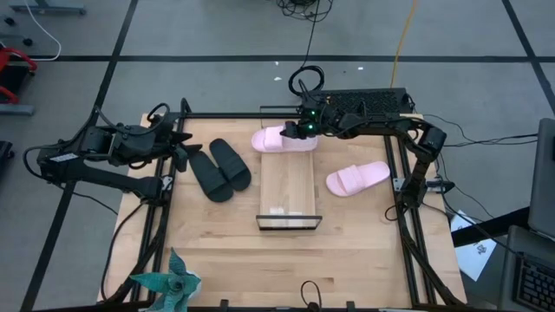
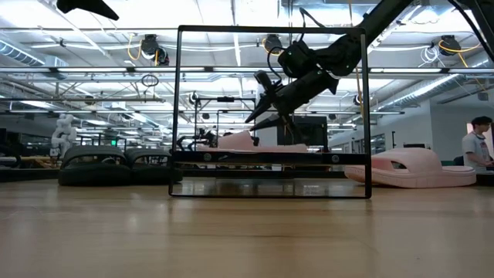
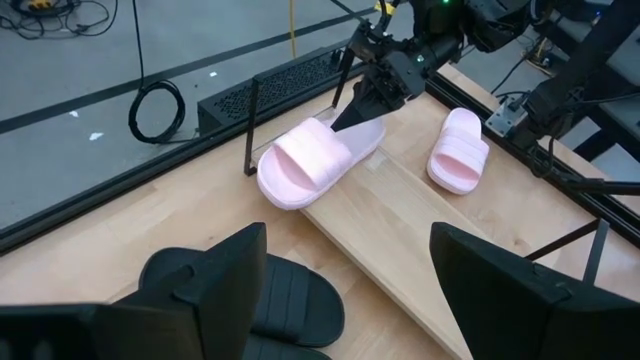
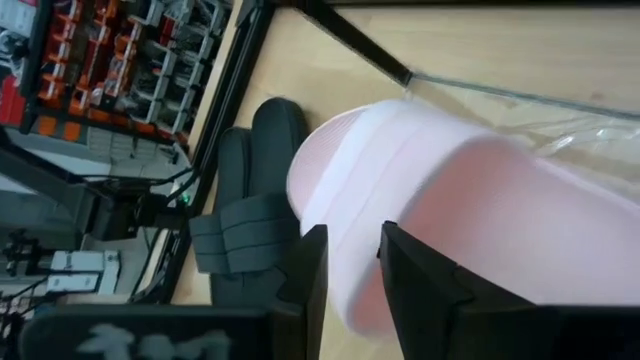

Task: Pick and place slides into the shelf
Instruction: Put the top pink slide on the shelf

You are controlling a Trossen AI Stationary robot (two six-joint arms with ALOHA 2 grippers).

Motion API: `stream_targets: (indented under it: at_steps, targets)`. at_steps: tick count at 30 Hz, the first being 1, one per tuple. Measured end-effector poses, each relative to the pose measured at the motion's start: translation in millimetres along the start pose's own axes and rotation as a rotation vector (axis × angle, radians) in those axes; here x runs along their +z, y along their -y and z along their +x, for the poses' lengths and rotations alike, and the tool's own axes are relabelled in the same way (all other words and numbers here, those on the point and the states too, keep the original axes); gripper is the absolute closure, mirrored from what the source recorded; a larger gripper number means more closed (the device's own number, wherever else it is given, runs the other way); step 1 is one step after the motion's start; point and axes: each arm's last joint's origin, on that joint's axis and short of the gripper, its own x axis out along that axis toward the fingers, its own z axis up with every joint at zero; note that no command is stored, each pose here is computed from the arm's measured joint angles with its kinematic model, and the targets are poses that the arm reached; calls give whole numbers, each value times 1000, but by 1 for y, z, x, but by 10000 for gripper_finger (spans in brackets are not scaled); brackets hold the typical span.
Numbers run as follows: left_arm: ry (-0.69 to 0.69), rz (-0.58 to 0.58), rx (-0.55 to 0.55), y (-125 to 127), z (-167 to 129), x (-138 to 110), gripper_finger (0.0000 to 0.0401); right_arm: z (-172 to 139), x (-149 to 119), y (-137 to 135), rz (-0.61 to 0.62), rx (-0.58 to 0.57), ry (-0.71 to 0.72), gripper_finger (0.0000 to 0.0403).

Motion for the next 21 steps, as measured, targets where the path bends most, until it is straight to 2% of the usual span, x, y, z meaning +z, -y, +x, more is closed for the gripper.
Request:
stream_targets:
  at_steps: [21]
  targets:
    - [0,18,0,0,0,0,116,5,-5,2,40,-15,-27,316]
